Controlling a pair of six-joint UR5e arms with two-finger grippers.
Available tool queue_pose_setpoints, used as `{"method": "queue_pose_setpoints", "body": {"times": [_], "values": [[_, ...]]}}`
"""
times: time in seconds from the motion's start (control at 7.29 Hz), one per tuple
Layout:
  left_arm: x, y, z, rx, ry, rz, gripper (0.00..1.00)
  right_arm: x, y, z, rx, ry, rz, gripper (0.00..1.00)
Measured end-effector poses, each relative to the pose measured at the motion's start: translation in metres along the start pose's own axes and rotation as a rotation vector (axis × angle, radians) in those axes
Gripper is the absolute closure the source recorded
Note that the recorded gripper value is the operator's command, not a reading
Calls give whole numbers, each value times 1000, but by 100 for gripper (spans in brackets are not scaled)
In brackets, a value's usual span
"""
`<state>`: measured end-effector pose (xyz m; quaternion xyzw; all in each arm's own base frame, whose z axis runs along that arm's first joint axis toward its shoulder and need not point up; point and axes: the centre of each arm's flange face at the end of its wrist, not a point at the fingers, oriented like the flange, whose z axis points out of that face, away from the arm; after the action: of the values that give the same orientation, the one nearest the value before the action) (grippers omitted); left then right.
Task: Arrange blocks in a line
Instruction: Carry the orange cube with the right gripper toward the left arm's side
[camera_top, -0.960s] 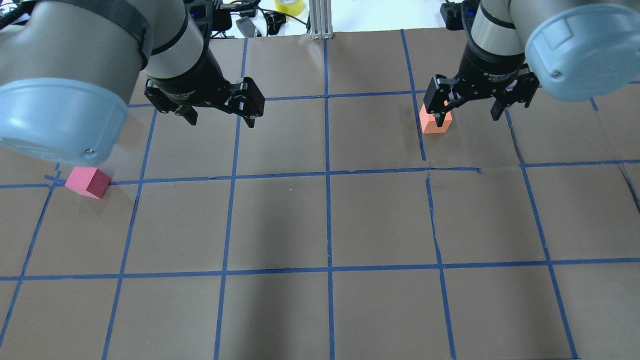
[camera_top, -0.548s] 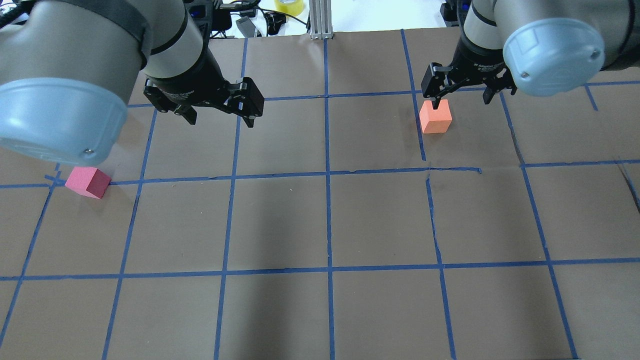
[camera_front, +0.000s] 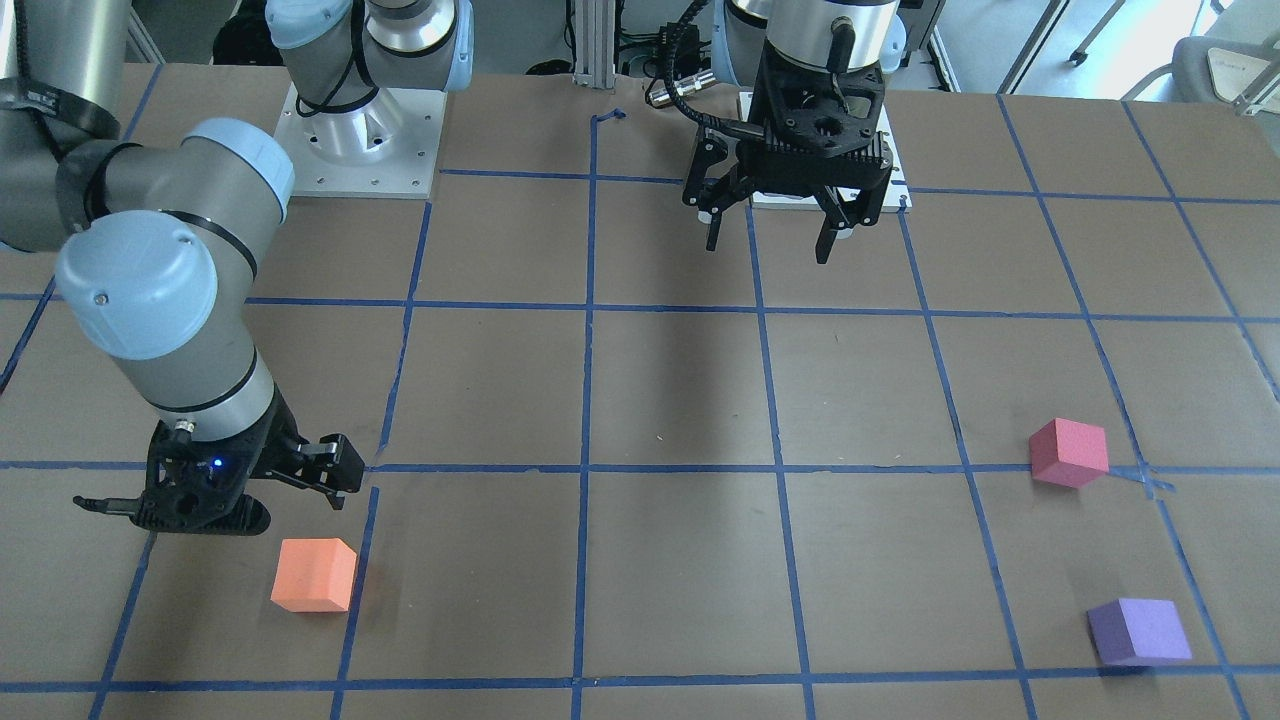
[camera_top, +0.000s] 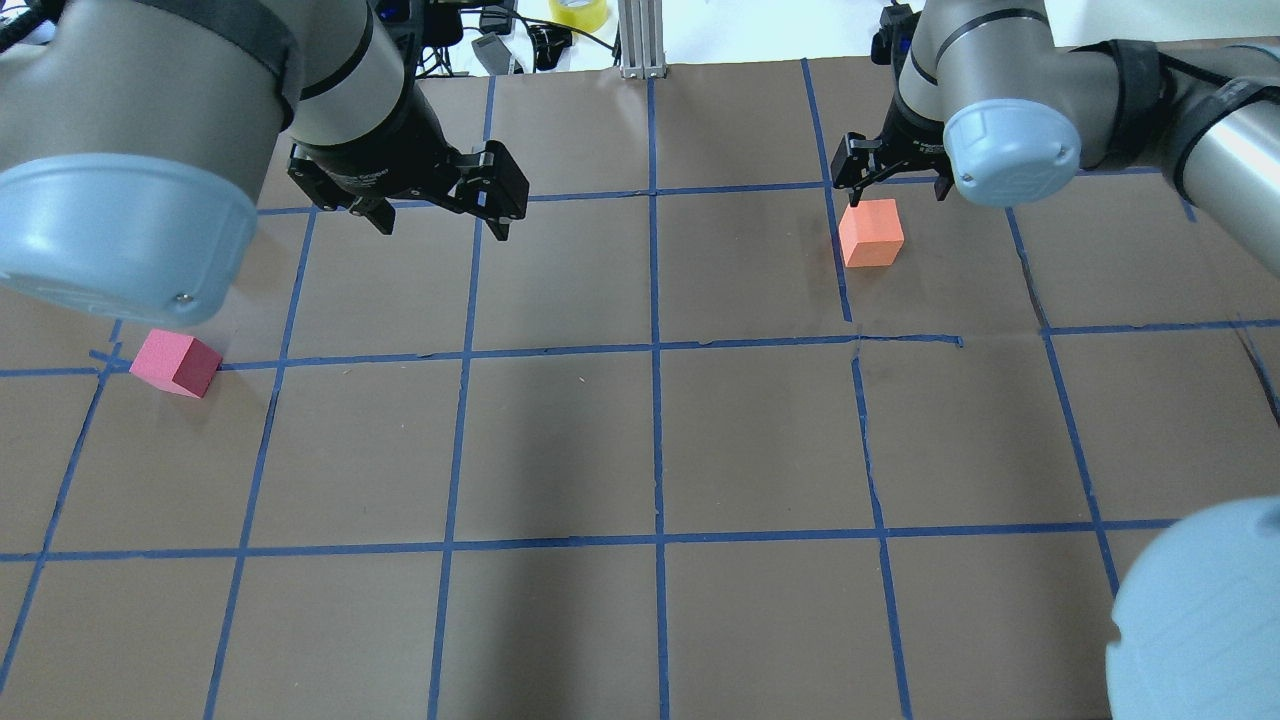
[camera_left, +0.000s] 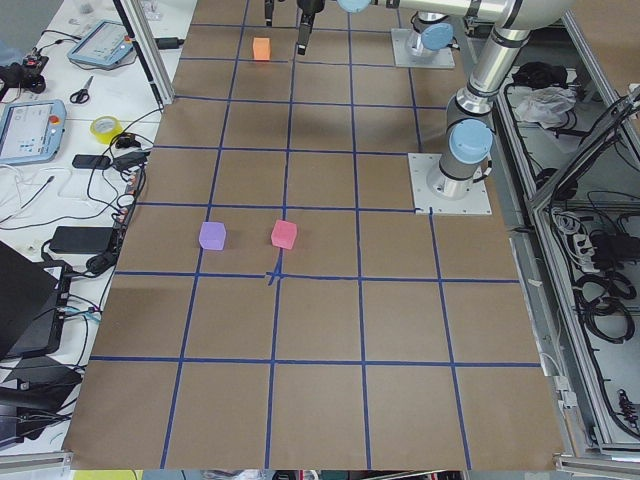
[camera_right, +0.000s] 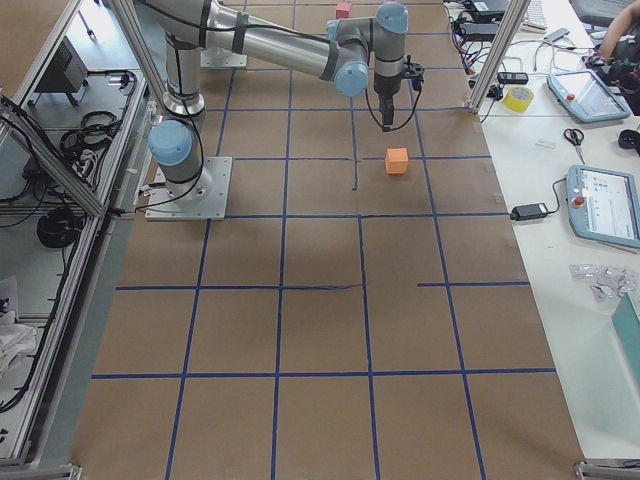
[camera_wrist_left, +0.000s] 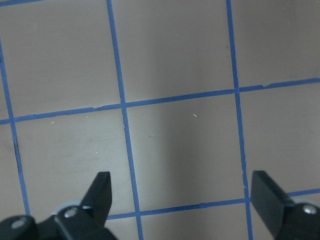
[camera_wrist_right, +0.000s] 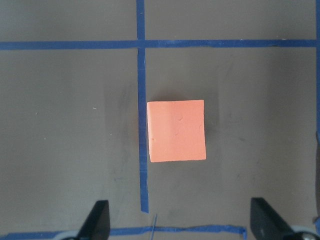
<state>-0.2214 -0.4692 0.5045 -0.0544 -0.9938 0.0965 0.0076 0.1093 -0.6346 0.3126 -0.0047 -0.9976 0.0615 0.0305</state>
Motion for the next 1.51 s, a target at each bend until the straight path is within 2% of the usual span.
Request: {"method": "queue_pose_setpoints", "body": {"times": [0.41,1.1,1.23,1.51], "values": [[3,-6,24,10,1,2,0,0,-18,65,3,3,5,0],[4,-4,31,21,1,-1,0,12,-26,104,-24,-1,27,2],[4,-4,32,20,1,-1,0,12,-29,109,-12,-4,30,8],[5,-4,32,21,1,0,0,11,-30,118,-10,-11,32,56]]}}
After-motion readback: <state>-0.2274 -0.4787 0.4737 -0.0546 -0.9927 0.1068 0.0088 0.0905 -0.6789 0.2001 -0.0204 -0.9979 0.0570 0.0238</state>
